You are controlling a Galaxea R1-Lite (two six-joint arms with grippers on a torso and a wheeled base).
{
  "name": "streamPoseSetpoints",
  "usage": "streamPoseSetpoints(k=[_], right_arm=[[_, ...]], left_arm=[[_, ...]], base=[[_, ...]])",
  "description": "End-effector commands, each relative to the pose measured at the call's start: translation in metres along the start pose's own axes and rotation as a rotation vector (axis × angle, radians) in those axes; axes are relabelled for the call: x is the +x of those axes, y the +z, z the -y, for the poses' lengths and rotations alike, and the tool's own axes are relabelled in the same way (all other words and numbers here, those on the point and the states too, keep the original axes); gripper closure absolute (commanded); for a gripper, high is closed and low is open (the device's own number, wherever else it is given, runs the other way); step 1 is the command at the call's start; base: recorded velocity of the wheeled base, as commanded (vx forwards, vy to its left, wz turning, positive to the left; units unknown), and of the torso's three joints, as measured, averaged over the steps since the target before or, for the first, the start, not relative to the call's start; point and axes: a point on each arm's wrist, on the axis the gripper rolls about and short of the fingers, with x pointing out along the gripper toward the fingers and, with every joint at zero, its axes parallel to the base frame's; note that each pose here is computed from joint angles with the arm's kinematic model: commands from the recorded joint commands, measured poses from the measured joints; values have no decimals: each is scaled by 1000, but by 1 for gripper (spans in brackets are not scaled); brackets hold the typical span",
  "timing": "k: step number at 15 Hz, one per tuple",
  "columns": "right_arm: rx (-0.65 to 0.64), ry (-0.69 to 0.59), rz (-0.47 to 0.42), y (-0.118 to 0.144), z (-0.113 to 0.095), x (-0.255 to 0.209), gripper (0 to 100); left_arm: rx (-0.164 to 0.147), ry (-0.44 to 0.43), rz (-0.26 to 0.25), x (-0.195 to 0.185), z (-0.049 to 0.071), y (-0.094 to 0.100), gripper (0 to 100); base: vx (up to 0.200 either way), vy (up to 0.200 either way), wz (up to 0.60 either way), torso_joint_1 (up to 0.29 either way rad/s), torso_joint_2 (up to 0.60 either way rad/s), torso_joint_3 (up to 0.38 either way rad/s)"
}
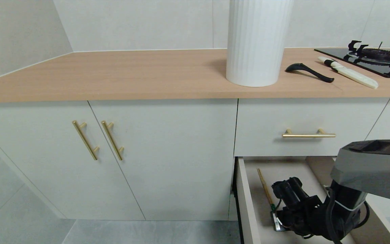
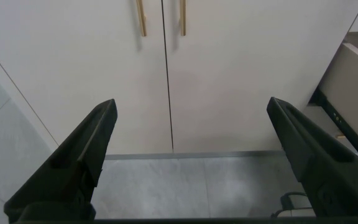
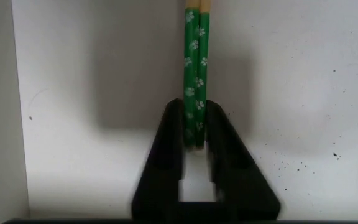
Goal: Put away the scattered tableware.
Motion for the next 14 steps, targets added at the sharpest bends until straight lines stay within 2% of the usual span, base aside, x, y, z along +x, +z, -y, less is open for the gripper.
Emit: streamPoseSetpoints(k=[1,5,7,10,13,14], right_arm=[[0,1,3,1,0,-1,0],[0,1,8,2,0,-3,0],[10,-25,65,11,2,-17,0],[51,9,225,41,8,-81,0],[78,28,393,60,16,-130,0],[70,20,422,62,19,-140,0]], left_arm=[[0,0,0,0,0,0,0],[0,0,0,0,0,0,0],[0,0,0,0,0,0,0],[0,0,0,0,0,0,0],[0,0,0,0,0,0,0],[0,0,0,0,0,0,0]], base=[[0,0,0,0,0,0],[0,0,0,0,0,0],[0,0,0,0,0,0],[0,0,0,0,0,0],[0,0,0,0,0,0],[0,0,0,0,0,0]])
